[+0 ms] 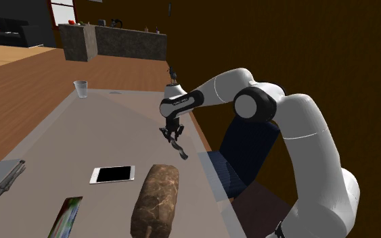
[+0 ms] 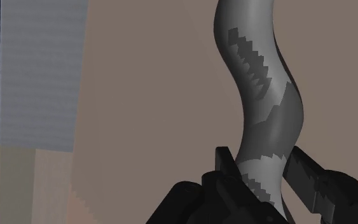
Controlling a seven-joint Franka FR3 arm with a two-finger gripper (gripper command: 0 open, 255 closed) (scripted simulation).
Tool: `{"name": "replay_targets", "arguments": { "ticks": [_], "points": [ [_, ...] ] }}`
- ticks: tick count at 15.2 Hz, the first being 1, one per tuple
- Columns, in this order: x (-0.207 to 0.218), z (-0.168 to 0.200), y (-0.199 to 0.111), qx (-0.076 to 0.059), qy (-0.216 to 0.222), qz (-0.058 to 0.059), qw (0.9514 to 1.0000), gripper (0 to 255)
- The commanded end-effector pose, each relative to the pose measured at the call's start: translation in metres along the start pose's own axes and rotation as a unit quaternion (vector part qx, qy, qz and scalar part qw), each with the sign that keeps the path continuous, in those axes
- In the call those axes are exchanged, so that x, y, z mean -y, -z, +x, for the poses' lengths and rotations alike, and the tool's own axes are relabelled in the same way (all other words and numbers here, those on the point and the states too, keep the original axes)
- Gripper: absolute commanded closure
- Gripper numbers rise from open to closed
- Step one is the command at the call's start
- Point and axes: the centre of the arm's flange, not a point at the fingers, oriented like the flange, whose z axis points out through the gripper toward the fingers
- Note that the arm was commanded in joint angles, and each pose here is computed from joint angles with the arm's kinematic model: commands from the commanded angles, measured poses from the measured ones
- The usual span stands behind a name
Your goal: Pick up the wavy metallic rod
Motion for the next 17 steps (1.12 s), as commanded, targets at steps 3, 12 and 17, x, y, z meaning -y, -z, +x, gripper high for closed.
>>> {"name": "replay_targets", "arguments": {
  "ticks": [3, 12, 17],
  "points": [
    [0.001, 0.000, 0.000, 0.000, 0.000, 0.000, 1.0000, 255],
    [-0.002, -0.001, 0.037, 0.000, 0.000, 0.000, 1.0000, 255],
    [-0.004, -0.002, 0.063, 0.000, 0.000, 0.000, 1.0000, 255]
  ]
}}
